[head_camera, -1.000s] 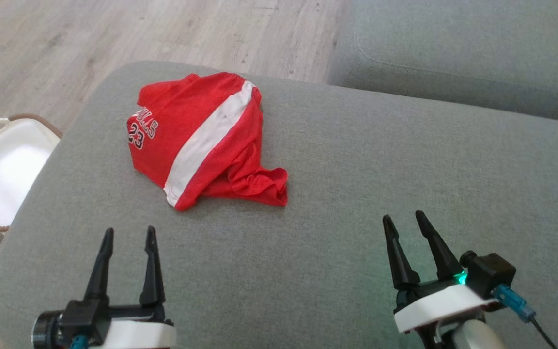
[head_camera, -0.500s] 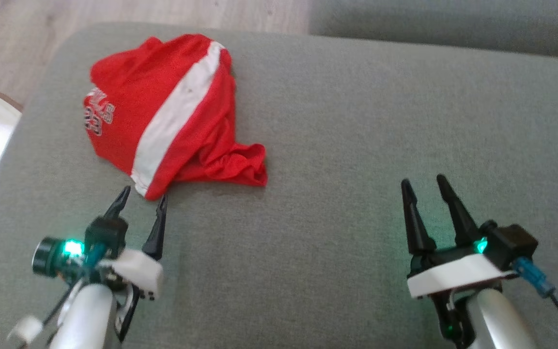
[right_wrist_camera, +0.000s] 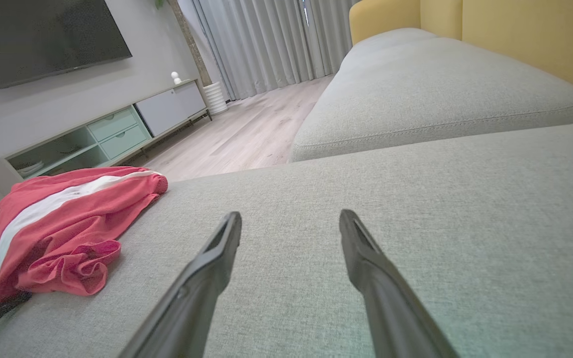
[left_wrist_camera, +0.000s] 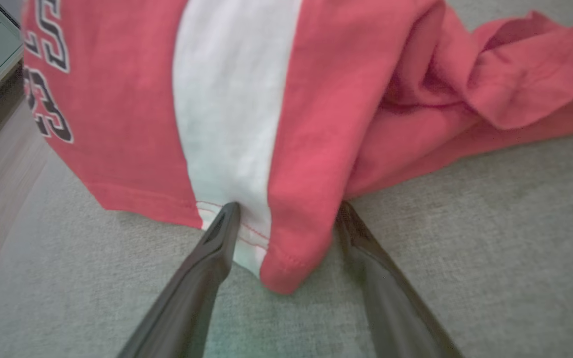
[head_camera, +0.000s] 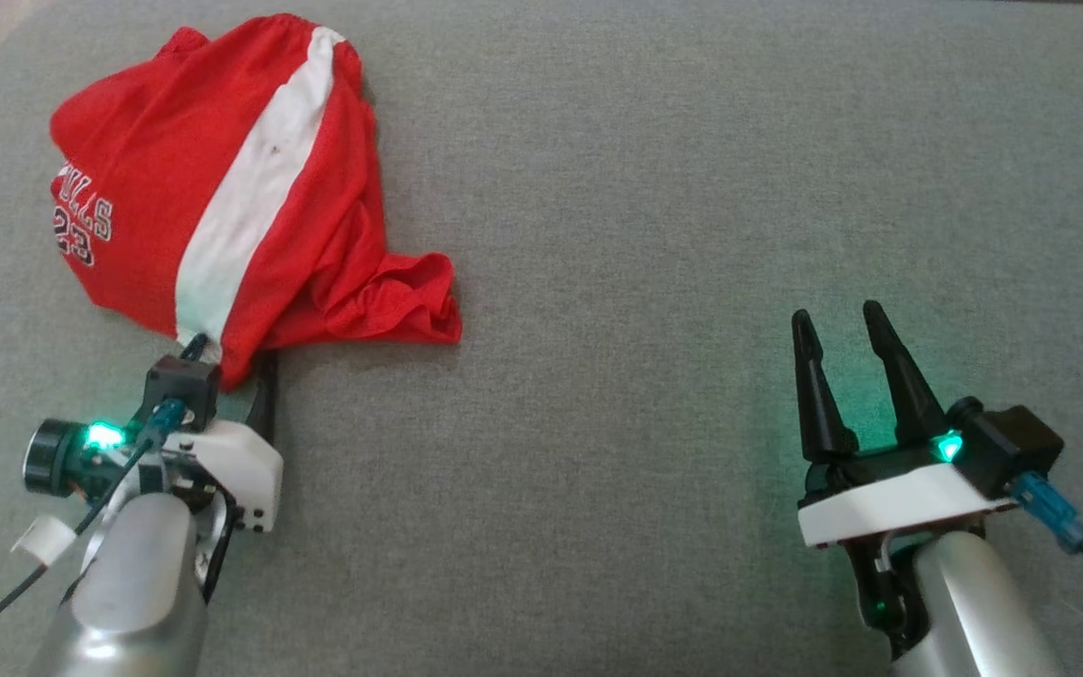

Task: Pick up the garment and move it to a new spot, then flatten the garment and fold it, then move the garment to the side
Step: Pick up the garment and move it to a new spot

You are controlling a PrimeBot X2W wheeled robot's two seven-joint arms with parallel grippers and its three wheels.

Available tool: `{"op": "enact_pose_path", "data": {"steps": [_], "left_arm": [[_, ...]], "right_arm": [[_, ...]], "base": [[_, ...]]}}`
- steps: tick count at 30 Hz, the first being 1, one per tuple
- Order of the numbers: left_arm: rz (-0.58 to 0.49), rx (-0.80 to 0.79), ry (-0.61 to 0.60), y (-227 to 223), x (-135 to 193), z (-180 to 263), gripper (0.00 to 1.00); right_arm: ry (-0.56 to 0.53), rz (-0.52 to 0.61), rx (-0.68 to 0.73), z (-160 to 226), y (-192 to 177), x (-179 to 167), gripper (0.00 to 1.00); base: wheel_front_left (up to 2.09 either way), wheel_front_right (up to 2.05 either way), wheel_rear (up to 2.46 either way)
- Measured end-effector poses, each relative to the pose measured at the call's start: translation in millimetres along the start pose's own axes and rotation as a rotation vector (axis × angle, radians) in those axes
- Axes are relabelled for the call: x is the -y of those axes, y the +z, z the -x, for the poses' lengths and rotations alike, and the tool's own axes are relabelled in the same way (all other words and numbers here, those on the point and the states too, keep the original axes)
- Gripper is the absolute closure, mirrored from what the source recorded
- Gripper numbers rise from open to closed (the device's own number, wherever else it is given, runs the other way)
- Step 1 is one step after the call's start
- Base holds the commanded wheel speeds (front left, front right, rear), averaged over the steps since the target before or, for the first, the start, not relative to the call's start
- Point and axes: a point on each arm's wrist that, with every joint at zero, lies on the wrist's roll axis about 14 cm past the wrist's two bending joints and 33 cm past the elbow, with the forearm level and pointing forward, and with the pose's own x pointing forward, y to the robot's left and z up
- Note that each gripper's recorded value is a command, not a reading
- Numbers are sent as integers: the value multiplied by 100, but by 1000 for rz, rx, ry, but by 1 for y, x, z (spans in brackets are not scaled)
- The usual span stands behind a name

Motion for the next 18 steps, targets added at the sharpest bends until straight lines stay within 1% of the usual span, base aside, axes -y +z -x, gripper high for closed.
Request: {"op": "enact_pose_path", "data": {"steps": [5,6,7,8,12,15,18], "left_arm": [[1,-32,14,-6,-3,-3,0],[2,-34,18,-5,-4,-3,36],[6,-40,23,-6,-5,-2,98],[9,-46,26,-8,-6,-1,100],[23,-48,47,-11,-11,5,100],[33,9,66,-1,-16,11,100],[45,118,97,20,-22,19,100]], "right_arm": [[-7,3,10,-1,4,2,0],[-6,5,14,-1,5,2,0],[-6,6,19,-1,7,2,0],[-5,7,23,-2,9,2,0],[4,13,39,-2,15,-2,0],[15,17,52,-1,20,-6,0],[25,20,63,1,25,-11,0]], "base": [[0,0,0],[0,0,0],[0,0,0],[0,0,0],[0,0,0],[0,0,0],[0,0,0]]}}
